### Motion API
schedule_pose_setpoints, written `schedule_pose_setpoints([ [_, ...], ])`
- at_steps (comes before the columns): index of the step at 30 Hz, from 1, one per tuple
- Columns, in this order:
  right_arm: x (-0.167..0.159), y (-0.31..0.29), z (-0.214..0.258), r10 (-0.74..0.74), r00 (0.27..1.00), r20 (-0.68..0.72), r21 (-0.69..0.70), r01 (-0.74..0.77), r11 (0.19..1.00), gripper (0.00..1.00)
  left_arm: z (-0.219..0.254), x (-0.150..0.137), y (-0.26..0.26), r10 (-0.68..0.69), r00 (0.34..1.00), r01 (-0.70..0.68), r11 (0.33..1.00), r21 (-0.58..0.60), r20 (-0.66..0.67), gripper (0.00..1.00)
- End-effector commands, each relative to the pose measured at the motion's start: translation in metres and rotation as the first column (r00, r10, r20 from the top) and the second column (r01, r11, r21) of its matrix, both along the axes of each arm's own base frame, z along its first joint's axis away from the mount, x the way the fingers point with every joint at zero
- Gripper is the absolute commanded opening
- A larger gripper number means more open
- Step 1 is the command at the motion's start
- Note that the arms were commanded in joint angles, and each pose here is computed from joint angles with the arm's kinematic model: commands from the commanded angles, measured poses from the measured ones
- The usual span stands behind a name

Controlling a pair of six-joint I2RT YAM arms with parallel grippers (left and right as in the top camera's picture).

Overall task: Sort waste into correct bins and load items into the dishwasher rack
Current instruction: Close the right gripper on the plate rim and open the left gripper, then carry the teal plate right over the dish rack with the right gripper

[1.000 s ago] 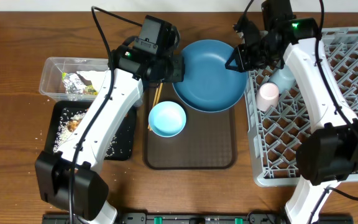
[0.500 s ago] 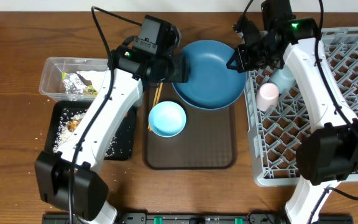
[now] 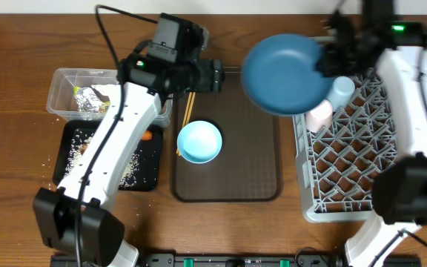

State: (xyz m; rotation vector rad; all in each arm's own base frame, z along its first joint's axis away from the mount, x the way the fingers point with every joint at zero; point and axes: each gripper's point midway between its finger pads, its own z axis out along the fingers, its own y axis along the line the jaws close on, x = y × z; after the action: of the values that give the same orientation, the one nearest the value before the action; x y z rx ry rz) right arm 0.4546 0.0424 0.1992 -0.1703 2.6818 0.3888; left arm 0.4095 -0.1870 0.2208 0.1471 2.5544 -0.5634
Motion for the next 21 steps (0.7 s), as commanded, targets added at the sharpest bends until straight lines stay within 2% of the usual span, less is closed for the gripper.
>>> schedule_pose_setpoints([
  [1, -0.015, -0.095, 0.063, -0.224, 0.958, 0.179, -0.226, 0.262, 0.938, 0.01, 0.011, -0.001, 0.009, 0.009, 1.0, -0.009, 1.0, -0.001, 0.023, 0.81],
  [5, -0.053, -0.193, 0.116, -0.429, 0.834, 0.347, -0.435, 0.549, 0.714, 0.01, 0.011, -0.001, 0.009, 0.009, 1.0, -0.009, 1.0, 0.0, 0.021, 0.81],
  [7, -0.078, -0.232, 0.142, -0.47, 0.778, 0.417, -0.519, 0.629, 0.579, 0.01, 0.011, -0.001, 0.009, 0.009, 1.0, -0.009, 1.0, 0.0, 0.021, 0.8],
  [9, -0.1, -0.259, 0.161, -0.448, 0.778, 0.441, -0.599, 0.627, 0.499, 0.01, 0.011, -0.001, 0.009, 0.009, 1.0, -0.009, 1.0, -0.001, 0.022, 0.8],
  [14, -0.128, -0.303, 0.177, -0.408, 0.81, 0.422, -0.71, 0.575, 0.407, 0.01, 0.011, -0.001, 0.009, 0.009, 1.0, -0.009, 1.0, 0.0, 0.02, 0.81],
  [21, -0.158, -0.358, 0.19, -0.547, 0.681, 0.487, -0.762, 0.637, 0.115, 0.01, 0.01, -0.001, 0.011, -0.003, 1.0, 0.002, 1.0, 0.017, 0.029, 0.8],
])
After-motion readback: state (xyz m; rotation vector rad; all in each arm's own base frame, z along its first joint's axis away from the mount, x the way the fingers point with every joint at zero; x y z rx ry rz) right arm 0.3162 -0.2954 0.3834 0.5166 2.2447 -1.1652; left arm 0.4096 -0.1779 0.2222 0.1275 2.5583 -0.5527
